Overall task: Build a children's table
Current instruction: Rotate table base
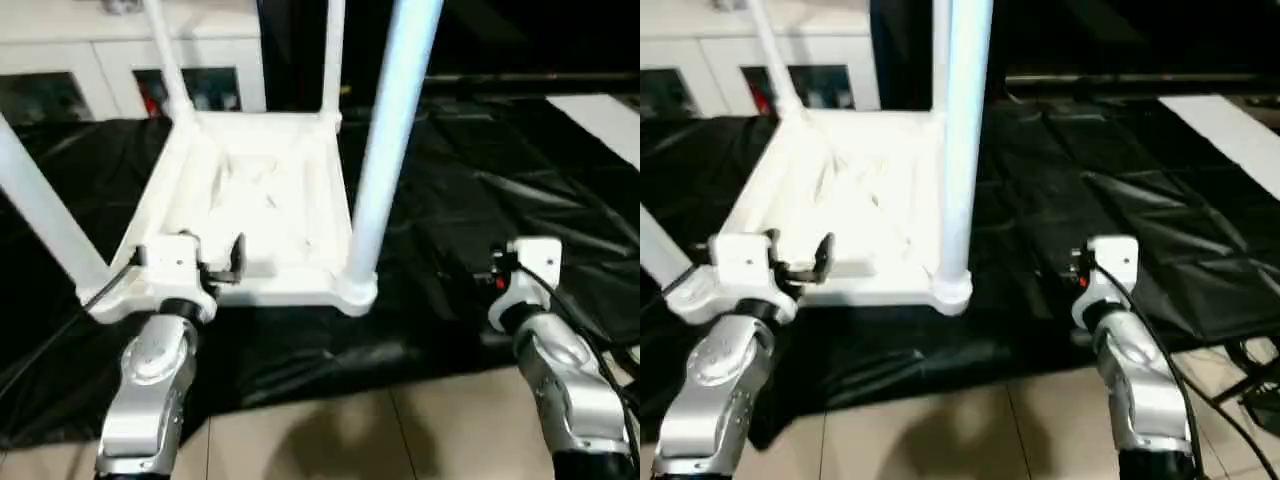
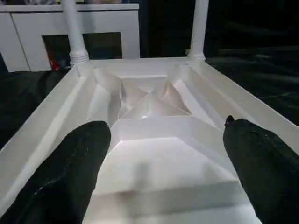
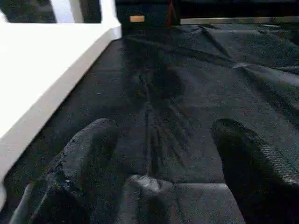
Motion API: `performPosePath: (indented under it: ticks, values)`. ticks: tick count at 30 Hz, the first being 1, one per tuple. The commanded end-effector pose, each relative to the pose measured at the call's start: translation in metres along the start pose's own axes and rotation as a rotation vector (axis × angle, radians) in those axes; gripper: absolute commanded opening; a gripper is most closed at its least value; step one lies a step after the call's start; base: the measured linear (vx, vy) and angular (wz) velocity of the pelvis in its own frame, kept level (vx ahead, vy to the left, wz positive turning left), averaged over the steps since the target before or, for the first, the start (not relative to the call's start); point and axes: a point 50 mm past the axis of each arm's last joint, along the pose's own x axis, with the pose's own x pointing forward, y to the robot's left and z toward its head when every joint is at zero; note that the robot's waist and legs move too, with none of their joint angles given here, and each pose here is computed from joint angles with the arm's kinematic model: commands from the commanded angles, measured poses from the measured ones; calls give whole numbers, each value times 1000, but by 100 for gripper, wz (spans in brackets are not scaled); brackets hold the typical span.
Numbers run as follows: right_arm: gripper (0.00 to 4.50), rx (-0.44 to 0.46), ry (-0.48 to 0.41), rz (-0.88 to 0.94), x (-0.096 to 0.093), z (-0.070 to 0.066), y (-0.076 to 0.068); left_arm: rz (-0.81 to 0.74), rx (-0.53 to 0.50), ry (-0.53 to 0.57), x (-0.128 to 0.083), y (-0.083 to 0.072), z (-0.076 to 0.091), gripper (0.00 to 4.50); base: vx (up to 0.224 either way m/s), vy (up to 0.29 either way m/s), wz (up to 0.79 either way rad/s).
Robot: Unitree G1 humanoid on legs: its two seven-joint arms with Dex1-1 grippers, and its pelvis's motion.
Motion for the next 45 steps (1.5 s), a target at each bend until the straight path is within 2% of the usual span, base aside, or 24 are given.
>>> performPosePath:
  ticks: [1, 7, 12, 23, 26, 30, 35, 42, 45]
  values:
    - [371, -1, -15, 21, 4, 6, 3, -4, 5, -23, -2, 1, 5, 443, -82, -31, 8]
    - [371, -59, -11, 50, 5, 6, 8, 17, 3, -43, -1, 0, 8, 443, -63, -2, 2]
    - [371, -92, -17, 30, 6, 9, 1, 3, -3, -39, -1, -5, 7, 443, 16, 27, -12]
    - [371, -117, 5, 49, 4, 8, 2, 15, -24, -35, -2, -7, 5, 443, 152, 1, 3]
    - [371, -129, 10, 57, 5, 8, 2, 18, -26, -34, -2, -8, 5, 443, 135, 46, 75]
    - [371, -125, 11, 87, 6, 8, 6, 33, -28, -34, -4, -7, 5, 443, 148, -153, 31]
    - [371, -71, 27, 128, 5, 4, 13, 56, -42, -33, -5, -3, 4, 443, 79, -120, 45]
    - [371, -64, 17, 222, 4, 6, 18, -102, -71, -35, -4, -6, 7, 443, 32, -19, 1]
    - [371, -91, 28, 326, 0, 10, 16, -316, -54, -43, -3, -10, 13, 443, -60, 41, -5]
